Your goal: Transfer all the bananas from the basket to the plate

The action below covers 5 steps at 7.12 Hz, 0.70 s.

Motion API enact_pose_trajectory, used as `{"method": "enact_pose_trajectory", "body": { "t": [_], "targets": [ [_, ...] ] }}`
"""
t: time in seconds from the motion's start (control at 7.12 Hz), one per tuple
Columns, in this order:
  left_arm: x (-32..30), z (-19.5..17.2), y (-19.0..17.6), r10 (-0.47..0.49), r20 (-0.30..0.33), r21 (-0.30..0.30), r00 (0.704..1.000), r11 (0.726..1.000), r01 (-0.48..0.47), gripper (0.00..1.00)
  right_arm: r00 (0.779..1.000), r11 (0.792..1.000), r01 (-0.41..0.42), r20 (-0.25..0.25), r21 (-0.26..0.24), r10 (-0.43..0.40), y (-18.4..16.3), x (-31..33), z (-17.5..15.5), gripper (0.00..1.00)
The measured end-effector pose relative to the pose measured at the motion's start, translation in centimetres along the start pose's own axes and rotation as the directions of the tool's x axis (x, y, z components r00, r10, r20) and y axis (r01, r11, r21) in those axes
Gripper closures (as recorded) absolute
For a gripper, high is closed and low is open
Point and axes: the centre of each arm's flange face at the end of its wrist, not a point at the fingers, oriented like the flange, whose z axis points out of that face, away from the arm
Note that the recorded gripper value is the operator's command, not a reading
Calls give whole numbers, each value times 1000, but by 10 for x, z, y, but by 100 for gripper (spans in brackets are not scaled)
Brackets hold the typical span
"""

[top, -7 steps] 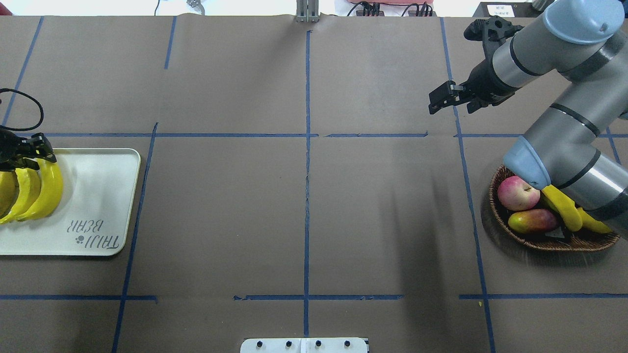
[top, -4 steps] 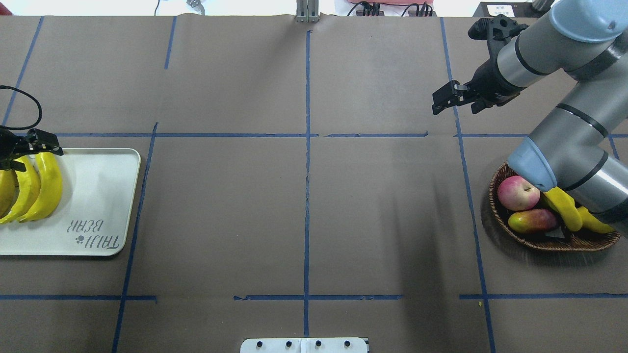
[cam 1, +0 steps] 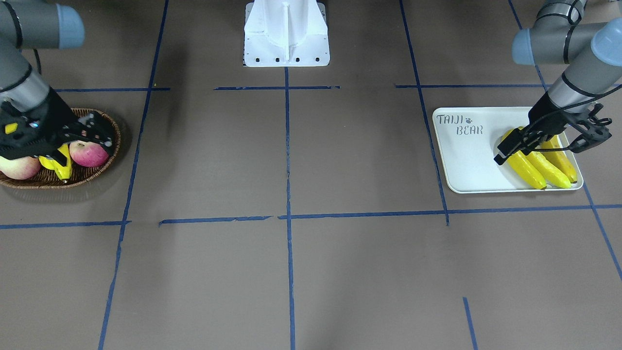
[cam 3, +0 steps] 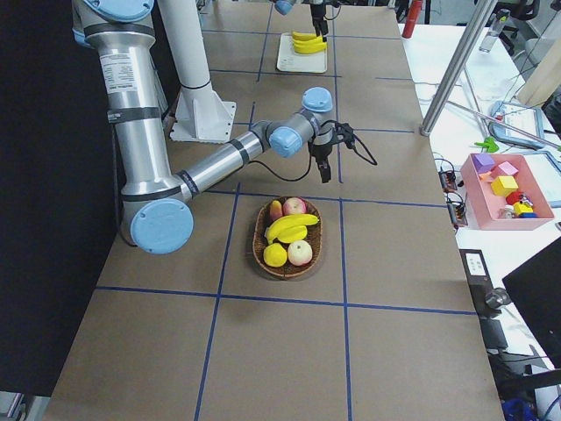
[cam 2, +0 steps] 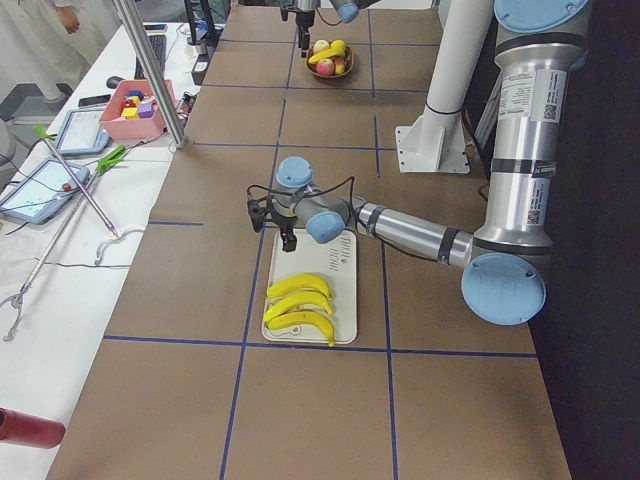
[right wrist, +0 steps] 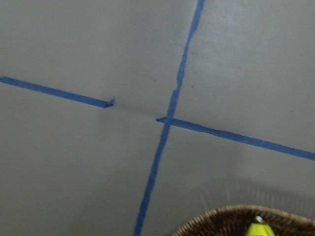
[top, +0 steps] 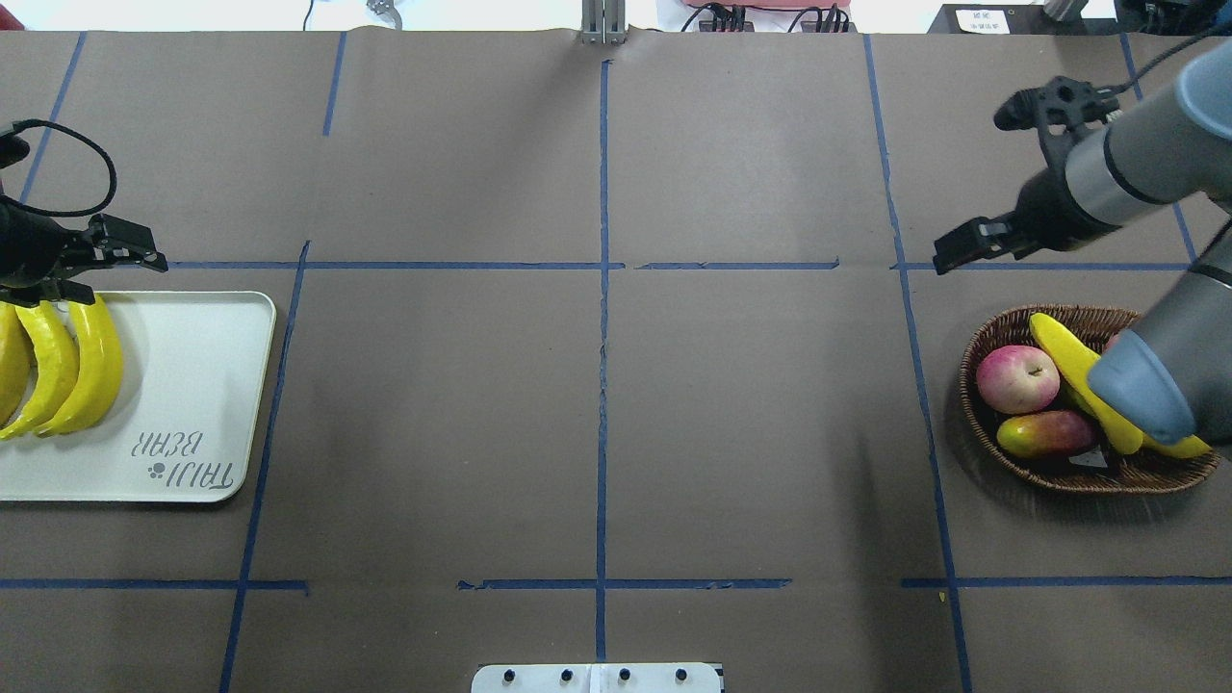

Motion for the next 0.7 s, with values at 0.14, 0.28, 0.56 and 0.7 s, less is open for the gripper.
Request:
{"method": "enact_pose_trajectory", "body": {
  "t": [0.14, 0.28, 0.56, 0.7],
  "targets": [
    [7, 0, 0, -10, -8, 0, 1000, 1000, 10, 0, 996, 998, 59, -59, -4, -60, 31, 18, -2, 1],
    [12, 0, 0, -17, -13, 0, 1000, 1000, 17, 0, 983, 992, 123, -133, -20, -125, 56, 25, 6, 1],
    [15, 0, 0, -20, -16, -1, 1000, 1000, 20, 0, 947, 976, 208, -236, -69, -219, 96, 26, 32, 1],
    [16, 1, 0, -21, -16, -2, 1000, 1000, 21, 0, 935, 968, 233, -255, -87, -248, 116, 31, 42, 1]
  ]
}}
